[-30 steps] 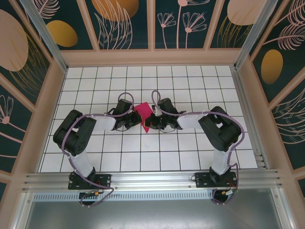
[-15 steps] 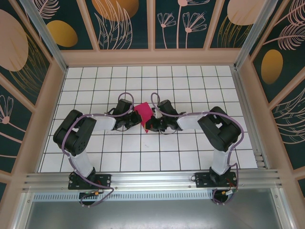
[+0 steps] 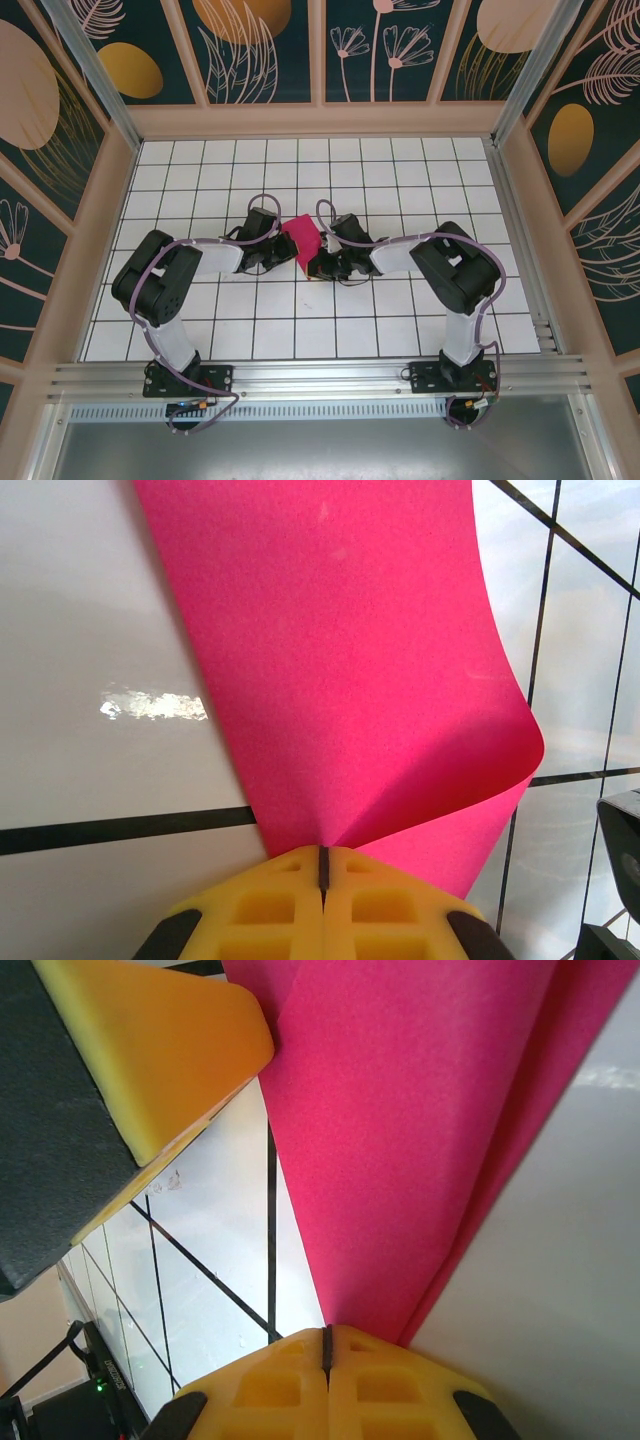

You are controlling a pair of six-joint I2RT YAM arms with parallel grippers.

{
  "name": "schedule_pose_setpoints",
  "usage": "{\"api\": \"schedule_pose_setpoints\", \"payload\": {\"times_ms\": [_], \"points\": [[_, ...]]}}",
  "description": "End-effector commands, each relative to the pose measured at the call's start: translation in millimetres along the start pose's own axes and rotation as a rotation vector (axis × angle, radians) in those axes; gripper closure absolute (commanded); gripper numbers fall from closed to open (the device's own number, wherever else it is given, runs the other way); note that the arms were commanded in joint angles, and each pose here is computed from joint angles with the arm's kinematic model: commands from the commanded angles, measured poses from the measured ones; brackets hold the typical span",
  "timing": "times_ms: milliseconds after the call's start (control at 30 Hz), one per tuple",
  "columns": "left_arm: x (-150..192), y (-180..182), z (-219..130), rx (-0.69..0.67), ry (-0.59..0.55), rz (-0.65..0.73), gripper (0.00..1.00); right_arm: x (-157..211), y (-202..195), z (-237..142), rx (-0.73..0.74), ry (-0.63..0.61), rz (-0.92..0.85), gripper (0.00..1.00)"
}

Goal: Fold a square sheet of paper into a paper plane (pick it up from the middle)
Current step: Third fold the triangle at the center of the table.

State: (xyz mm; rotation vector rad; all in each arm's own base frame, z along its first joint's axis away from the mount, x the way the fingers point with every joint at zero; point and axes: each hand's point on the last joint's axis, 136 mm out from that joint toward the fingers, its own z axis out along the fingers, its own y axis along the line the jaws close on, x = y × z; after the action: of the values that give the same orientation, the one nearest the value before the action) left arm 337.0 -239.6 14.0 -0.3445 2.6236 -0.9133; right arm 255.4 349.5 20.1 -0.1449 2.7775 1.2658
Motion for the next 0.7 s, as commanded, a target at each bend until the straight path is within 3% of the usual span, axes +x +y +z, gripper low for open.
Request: {"api": "schedule_pose_setpoints", "payload": {"times_ms": [0,133,367,667], "points": [[13.3,34.1,8.5,-0.13,0.034,-0.008,0.94,15.9,-23.8,5.8,0.075,0.04,0.017,1.0],[13.6,35.1,8.6,-0.133,0.034,-0.008,0.94,15.9,-23.7,2.4,0.089,0.037,0.007,1.0],[13.8,35.2,8.5,-0.133,0.035,-0.008,0.94,10.4,10.0,-7.8,0.032,0.024,-0.091,1.0],[13.4,34.3,8.4,-0.13,0.034,-0.007,0.94,13.8,0.8,0.8,0.068,0.046,-0.083,1.0]]}}
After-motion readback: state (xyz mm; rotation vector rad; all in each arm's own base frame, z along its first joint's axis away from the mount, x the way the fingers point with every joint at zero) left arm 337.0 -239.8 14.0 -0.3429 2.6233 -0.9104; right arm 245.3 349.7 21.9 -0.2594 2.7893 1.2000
